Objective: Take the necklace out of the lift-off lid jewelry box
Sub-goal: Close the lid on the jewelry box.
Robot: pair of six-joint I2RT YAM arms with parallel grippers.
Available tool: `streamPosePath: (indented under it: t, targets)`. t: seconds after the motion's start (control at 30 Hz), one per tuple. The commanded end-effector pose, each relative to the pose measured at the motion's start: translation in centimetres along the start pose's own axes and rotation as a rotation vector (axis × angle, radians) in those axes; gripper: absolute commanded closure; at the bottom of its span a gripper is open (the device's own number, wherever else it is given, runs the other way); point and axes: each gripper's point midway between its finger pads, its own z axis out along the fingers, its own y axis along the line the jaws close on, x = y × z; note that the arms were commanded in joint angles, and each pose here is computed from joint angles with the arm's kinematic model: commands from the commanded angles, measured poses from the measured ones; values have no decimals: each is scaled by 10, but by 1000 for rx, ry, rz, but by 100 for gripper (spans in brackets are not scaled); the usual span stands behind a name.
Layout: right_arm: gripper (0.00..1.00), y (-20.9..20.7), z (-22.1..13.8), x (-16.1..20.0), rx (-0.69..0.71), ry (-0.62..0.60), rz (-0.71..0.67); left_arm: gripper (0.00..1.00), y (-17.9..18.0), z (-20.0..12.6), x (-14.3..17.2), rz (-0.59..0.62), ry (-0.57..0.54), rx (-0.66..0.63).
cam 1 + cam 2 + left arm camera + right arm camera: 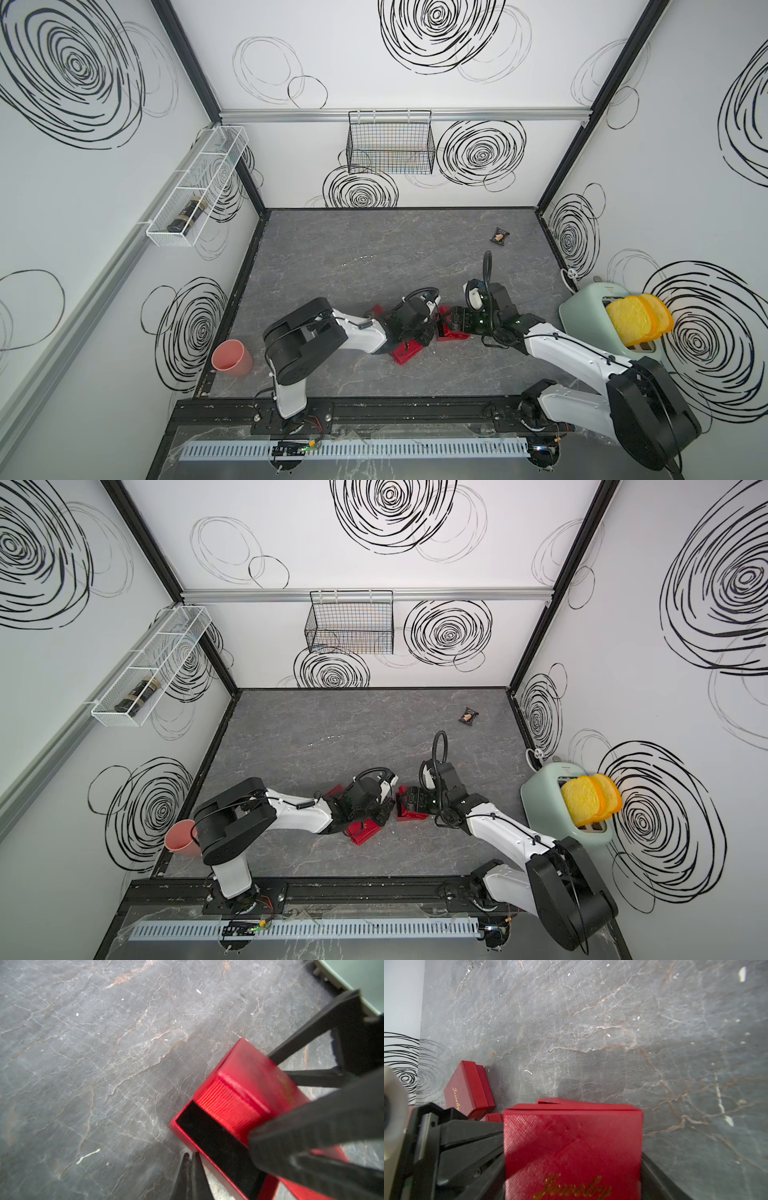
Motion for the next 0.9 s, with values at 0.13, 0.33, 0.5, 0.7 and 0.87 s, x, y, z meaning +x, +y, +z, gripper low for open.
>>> streamPosePath:
  t: [0.13, 0.33, 0.5, 0.7, 0.87]
  targets:
    - [10, 30, 1, -9, -95, 2, -54, 100, -13, -1, -13, 2, -61, 68]
    - [5, 44, -6, -11, -174, -16, -56, 100, -13, -3, -11, -2, -66, 74]
    - [7, 43, -8, -13, -191, -27, -31, 100, -15, -4, -11, -7, -71, 83]
    - [18, 33, -5, -13, -163, -33, -3, 100, -15, -5, -12, -4, -77, 87]
    - [21, 26, 6, -5, -131, 16, -10, 100, -19, -5, -15, -2, -92, 110]
